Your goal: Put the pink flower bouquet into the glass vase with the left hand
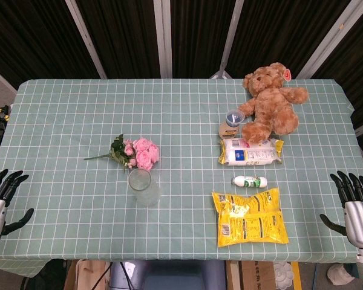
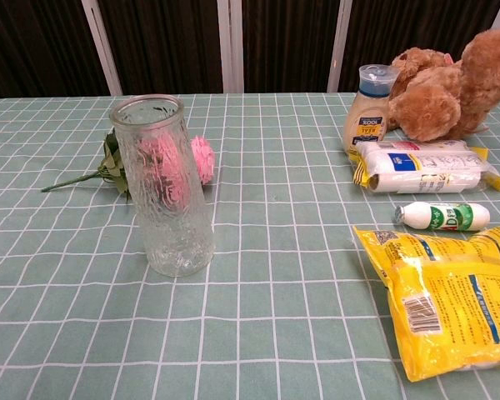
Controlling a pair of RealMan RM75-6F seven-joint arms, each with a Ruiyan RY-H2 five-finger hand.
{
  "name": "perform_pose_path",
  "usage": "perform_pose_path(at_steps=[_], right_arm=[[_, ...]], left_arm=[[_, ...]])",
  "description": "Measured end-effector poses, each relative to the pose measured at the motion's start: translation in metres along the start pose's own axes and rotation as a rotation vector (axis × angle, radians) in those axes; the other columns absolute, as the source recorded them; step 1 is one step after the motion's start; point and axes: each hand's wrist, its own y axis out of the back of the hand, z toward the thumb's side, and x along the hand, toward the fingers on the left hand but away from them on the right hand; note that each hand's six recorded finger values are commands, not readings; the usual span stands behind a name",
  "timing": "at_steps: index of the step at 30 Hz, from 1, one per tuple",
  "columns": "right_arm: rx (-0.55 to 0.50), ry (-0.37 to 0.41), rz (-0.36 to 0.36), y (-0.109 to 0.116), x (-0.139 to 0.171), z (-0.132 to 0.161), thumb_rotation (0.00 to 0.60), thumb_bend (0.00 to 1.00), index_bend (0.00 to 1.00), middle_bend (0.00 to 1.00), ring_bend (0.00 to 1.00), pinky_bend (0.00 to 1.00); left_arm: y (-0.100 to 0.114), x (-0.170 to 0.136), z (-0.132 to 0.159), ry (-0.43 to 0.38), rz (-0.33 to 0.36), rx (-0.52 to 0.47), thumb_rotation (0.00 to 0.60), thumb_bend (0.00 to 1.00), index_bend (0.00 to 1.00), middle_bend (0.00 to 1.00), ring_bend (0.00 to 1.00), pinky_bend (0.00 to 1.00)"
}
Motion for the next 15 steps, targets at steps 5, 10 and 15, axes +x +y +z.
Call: perform_pose_path(at_steps=[5, 10, 15], right_arm=[[0.001, -0.002, 0.005, -0.0006, 0.0001, 0.0001, 0.6, 0.17, 0.11, 0.11, 0.04, 0.0], [0.005, 0.004, 0.015, -0.0025, 0.0009, 0.0016, 0.6, 0.17, 0.11, 0.11, 0.04, 0.0], [0.002, -0.003, 0.017, -0.0024, 0.0009, 0.0016, 0.6, 0.17, 0.11, 0.11, 0.04, 0.0]], left_arm=[[-0.0022, -0.0001, 0.0008, -0.001, -0.008, 0.004, 0.6, 0.36, 0.17, 0.11, 0.0, 0.0], [-0.0012, -0.0007, 0.0028, -0.005, 0.002, 0.001, 0.6, 0.34, 0.17, 0.11, 0.0, 0.0], [-0.0029, 0.0003, 0.002, -0.009, -0.013, -0.004, 0.6, 0.31, 0.16, 0.11, 0.0, 0.0]])
